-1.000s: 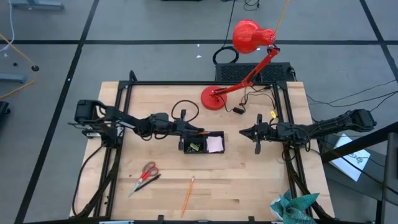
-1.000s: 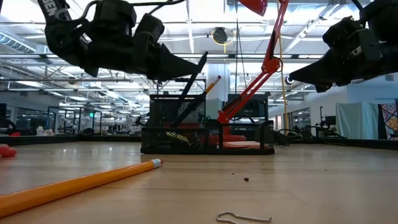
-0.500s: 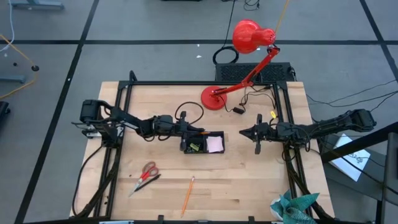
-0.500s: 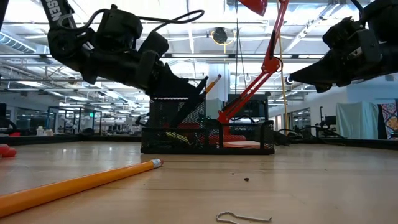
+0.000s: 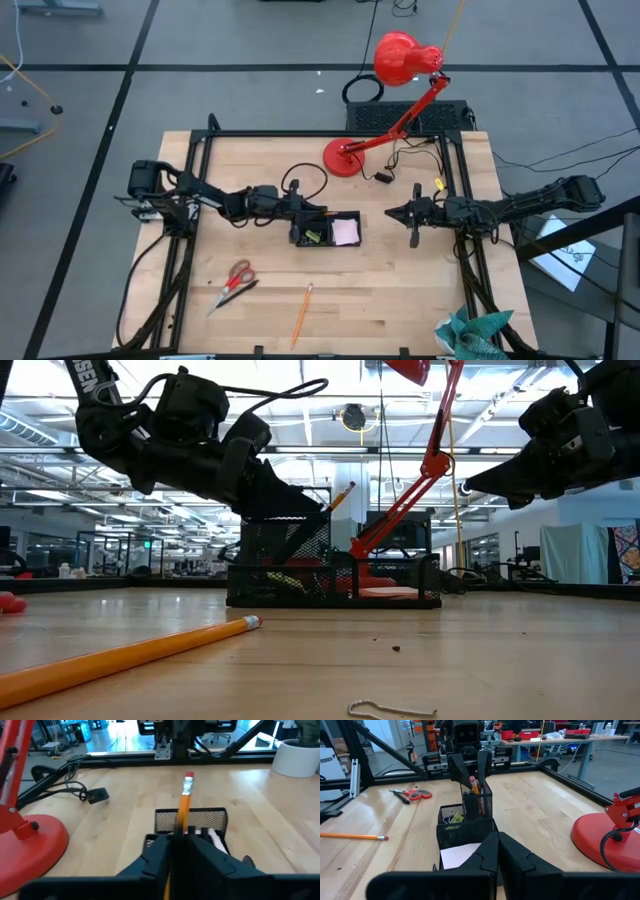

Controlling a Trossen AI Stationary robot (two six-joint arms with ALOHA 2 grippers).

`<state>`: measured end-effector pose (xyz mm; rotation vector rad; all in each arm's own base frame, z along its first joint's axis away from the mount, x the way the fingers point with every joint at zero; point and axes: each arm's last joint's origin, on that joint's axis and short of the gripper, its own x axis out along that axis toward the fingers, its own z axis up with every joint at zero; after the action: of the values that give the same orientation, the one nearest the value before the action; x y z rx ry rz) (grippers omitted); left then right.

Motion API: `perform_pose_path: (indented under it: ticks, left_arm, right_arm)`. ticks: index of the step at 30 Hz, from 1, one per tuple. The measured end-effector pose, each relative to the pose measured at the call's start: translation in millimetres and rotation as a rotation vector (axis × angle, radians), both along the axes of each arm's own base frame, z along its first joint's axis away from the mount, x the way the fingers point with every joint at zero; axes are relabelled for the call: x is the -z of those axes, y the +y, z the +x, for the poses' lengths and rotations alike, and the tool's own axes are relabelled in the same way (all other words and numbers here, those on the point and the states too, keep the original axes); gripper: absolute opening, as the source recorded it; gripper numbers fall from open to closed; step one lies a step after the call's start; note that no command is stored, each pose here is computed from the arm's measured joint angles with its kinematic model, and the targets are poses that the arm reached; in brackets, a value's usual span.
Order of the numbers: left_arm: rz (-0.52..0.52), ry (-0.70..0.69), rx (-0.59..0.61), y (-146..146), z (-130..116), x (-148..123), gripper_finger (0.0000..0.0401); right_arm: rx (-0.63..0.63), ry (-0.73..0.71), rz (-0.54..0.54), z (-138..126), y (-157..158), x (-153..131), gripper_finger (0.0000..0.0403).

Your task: Pick and place office supplies into organizer

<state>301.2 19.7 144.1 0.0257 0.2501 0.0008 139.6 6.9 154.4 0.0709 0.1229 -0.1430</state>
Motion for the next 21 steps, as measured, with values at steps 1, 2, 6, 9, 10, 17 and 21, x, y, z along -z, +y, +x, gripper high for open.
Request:
perform_pose_path:
  ticks: [1, 2, 6, 9, 10, 17, 21]
  left_arm:
    - [0.001, -0.001, 0.004, -0.6, 0.1, -0.3, 0.0098]
    - [0.005, -0.002, 0.006, -0.8, 0.4, -0.6, 0.0109]
    - [0.067, -0.017, 0.017, -3.4, 3.7, -4.2, 0.0145]
    - [0.123, -0.057, 0.022, -8.8, 4.2, -17.5, 0.0162]
    - [0.128, -0.085, 0.021, -10.5, 4.4, -26.1, 0.0166]
    - [0.236, -0.009, -0.067, -40.5, -27.7, -90.3, 0.0176]
    - [0.36, 0.135, -0.201, -74.1, -57.5, -122.7, 0.0177]
  right_arm:
    - [0.0, 0.0, 0.0, 0.0, 0.0, 0.0, 0.0002]
    - [0.0, 0.0, 0.0, 0.0, 0.0, 0.0, 0.0002]
    - [0.0, 0.0, 0.0, 0.0, 0.0, 0.0, 0.0002]
    - [-0.001, 0.001, 0.0, 0.0, 0.0, 0.1, 0.0002]
    - [0.0, 0.0, 0.0, 0.0, 0.0, 0.0, 0.0002]
    - [-0.002, 0.012, 0.006, 0.0, 0.1, 1.3, 0.0002]
    - [-0.001, 0.027, 0.017, 0.1, 0.1, 3.0, 0.0002]
